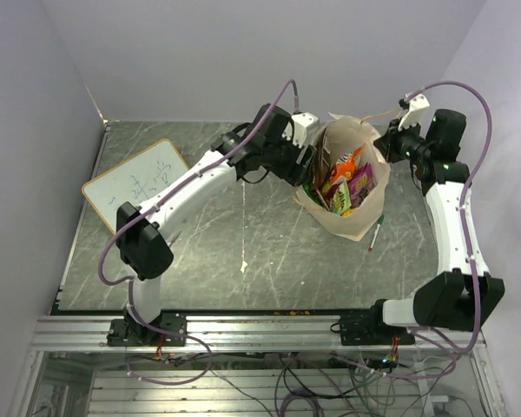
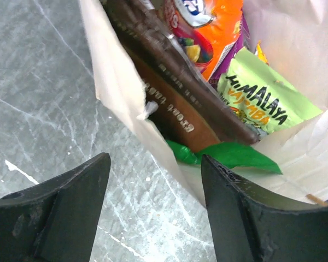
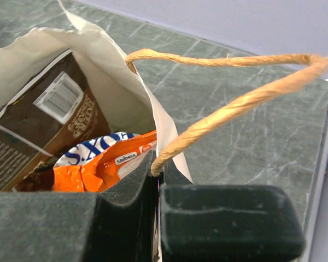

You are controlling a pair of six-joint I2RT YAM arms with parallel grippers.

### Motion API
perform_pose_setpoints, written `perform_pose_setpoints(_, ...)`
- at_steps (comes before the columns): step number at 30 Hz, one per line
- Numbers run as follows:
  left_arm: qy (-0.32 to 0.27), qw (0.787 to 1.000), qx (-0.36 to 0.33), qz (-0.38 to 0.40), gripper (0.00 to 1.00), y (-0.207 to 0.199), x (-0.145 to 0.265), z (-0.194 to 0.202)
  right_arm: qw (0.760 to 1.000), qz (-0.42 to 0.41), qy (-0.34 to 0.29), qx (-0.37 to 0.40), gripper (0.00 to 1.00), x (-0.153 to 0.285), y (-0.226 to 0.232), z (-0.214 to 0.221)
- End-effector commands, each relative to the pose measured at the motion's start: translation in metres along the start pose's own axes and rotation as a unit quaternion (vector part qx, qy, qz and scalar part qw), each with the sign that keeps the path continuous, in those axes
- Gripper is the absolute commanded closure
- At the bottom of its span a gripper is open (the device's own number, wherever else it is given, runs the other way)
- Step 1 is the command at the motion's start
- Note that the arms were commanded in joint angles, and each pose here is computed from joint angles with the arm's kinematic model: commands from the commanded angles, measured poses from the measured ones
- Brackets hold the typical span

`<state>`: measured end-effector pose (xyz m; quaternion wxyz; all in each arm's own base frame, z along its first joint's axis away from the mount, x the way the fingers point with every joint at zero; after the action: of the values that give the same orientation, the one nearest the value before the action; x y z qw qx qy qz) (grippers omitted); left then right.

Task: Place the snacks into the paper bag
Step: Adjust the paper bag at the center of the board.

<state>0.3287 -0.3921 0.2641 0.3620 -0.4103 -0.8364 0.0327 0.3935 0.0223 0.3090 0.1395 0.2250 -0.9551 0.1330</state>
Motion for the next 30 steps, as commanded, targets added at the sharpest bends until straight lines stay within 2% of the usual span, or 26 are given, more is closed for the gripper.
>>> perform_pose_setpoints(1, -0.03, 0.999, -0.004, 0.023, 0.2, -0.002, 0.018, -0.026, 0.999, 0.043, 0.029, -0.004, 1.0, -0.012, -0.03, -0.002)
perform_pose_setpoints(9, -0.08, 0.995, -0.06, 0.008, 0.1, -0.003, 0.059, -0.042, 0.994, 0.087, 0.062, -0.014, 1.0, -0.044, -0.076, -0.001)
perform_pose_setpoints(16, -0.11, 0.99, -0.088, -0.019, 0.08, 0.003, 0.083, -0.046, 0.988, 0.113, 0.102, -0.036, 1.0, -0.056, -0.126, 0.033)
perform_pose_setpoints(20, -0.113, 0.989, -0.095, -0.028, 0.07, 0.006, 0.085, -0.045, 0.986, 0.094, 0.131, -0.046, 1.0, -0.062, -0.133, 0.055)
perform_pose_setpoints(23, -0.11, 0.989, -0.097, -0.031, 0.07, 0.009, 0.083, -0.043, 0.986, 0.086, 0.133, -0.044, 0.99, -0.06, -0.133, 0.056)
perform_pose_setpoints(26, -0.105, 0.989, -0.1, -0.023, 0.07, 0.01, 0.075, -0.036, 0.988, 0.083, 0.129, -0.038, 0.94, -0.056, -0.132, 0.05)
perform_pose_setpoints(30, -0.105, 0.99, -0.092, 0.032, 0.1, -0.001, 0.051, -0.022, 0.991, 0.054, 0.117, -0.037, 0.85, -0.052, -0.121, 0.041)
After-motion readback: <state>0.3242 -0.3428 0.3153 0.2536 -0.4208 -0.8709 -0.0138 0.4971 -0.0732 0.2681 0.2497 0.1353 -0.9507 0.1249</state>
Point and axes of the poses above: each gripper's point midway between its finger pads, its own x axis back along the fingers, its own y axis along the line the jaws close on, z = x × y, the point moved 1 cm from there along x, back along the fingers, and after that the axes turned 12 degrees about x, right-handed, at the moved point
